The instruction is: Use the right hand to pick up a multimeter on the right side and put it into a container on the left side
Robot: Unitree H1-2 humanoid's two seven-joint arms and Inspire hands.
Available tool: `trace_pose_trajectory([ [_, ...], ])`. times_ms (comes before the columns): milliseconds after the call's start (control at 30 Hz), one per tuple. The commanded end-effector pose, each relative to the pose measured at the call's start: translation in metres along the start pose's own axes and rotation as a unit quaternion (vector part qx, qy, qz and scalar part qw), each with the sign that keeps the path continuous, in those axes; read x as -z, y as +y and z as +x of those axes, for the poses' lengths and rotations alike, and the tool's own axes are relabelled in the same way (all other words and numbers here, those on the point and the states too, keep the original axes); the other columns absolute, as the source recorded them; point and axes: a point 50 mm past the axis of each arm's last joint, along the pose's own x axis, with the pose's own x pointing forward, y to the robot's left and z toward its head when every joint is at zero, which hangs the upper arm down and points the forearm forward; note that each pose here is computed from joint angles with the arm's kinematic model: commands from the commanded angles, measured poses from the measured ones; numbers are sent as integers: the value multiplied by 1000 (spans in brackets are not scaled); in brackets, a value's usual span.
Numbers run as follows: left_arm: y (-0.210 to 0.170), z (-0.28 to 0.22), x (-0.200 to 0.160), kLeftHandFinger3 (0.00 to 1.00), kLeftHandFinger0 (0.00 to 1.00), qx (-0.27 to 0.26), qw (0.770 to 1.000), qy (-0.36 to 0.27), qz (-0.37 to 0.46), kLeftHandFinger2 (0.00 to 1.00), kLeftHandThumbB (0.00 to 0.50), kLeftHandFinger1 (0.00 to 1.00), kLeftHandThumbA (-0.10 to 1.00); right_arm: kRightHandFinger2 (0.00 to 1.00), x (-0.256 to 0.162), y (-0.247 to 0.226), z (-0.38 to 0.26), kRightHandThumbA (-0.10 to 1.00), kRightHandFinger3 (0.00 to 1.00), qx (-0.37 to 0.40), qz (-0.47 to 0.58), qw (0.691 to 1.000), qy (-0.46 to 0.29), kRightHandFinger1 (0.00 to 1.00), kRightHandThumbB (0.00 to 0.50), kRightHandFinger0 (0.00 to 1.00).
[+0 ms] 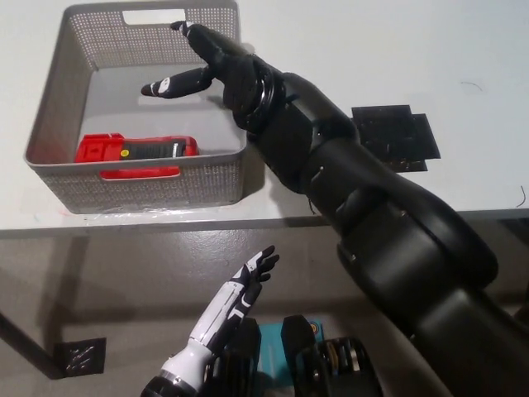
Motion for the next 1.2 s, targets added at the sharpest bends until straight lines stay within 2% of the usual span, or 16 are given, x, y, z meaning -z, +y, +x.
trace_pose_trajectory([
  [0, -1, 9, -11, 1000, 1000, 8, 1000, -22, 13, 1000, 500, 1000, 1000, 1000, -29, -42, -2, 987, 1000, 28, 3, 999, -46, 1000, 500, 1000],
  [33, -1, 9, -11, 1000, 1000, 10, 1000, -22, 9, 1000, 499, 1000, 1000, 1000, -28, -56, -3, 976, 1000, 39, 31, 997, -62, 1000, 469, 1000],
  [100, -1, 9, -12, 1000, 1000, 10, 1000, -21, 8, 1000, 499, 1000, 1000, 1000, -26, -72, -4, 1000, 1000, 52, 42, 995, -73, 1000, 493, 1000],
  [167, 0, 7, -11, 1000, 1000, 9, 1000, -21, 11, 1000, 498, 1000, 1000, 1000, -17, -96, -8, 1000, 1000, 80, 77, 988, -104, 1000, 473, 1000],
  [233, 2, 6, -11, 1000, 1000, 8, 1000, -20, 9, 1000, 496, 1000, 1000, 1000, -5, -125, -16, 954, 1000, 109, 145, 973, -140, 1000, 488, 1000],
  [300, 3, 3, -11, 1000, 1000, 7, 1000, -15, 10, 1000, 500, 1000, 1000, 1000, 6, -143, -24, 994, 1000, 111, 181, 964, -161, 1000, 489, 1000],
  [333, 5, 3, -12, 1000, 1000, 6, 1000, -16, 14, 1000, 500, 1000, 1000, 1000, 13, -151, -30, 941, 1000, 110, 224, 950, -188, 1000, 445, 1000],
  [433, 7, -1, -9, 1000, 1000, -2, 1000, -17, 6, 1000, 469, 1000, 1000, 1000, 44, -158, -77, 1000, 1000, 126, 264, 921, -259, 1000, 450, 1000],
  [500, 6, -5, -5, 1000, 1000, -6, 1000, -16, 4, 1000, 474, 1000, 1000, 1000, 60, -144, -110, 1000, 1000, 129, 291, 902, -294, 1000, 432, 1000],
  [567, 6, -5, -3, 1000, 1000, -12, 1000, -12, 6, 1000, 480, 1000, 1000, 1000, 70, -133, -133, 1000, 1000, 127, 309, 889, -312, 1000, 458, 1000],
  [633, 7, -7, -1, 1000, 1000, -19, 1000, -8, 3, 1000, 495, 1000, 1000, 1000, 88, -109, -174, 1000, 1000, 133, 310, 875, -347, 1000, 375, 1000],
  [700, 7, -10, 1, 1000, 1000, -27, 1000, -7, -9, 1000, 500, 1000, 1000, 1000, 101, -81, -206, 1000, 1000, 139, 313, 864, -370, 1000, 339, 1000],
  [900, 11, -12, 5, 1000, 1000, -40, 999, -3, -1, 1000, 487, 1000, 1000, 1000, 137, 10, -287, 1000, 1000, 170, 324, 855, -369, 1000, 396, 1000],
  [1000, 8, -15, 7, 1000, 1000, -43, 999, -2, -6, 1000, 482, 1000, 1000, 1000, 165, 61, -311, 1000, 1000, 192, 323, 863, -338, 1000, 346, 1000],
  [1100, 7, -16, 8, 1000, 1000, -47, 999, 1, -5, 1000, 486, 1000, 1000, 1000, 185, 110, -327, 1000, 1000, 187, 353, 870, -288, 1000, 378, 1000],
  [1167, 8, -17, 8, 1000, 1000, -48, 999, 3, -5, 1000, 489, 1000, 1000, 1000, 191, 134, -334, 1000, 1000, 184, 365, 871, -272, 1000, 364, 1000],
])
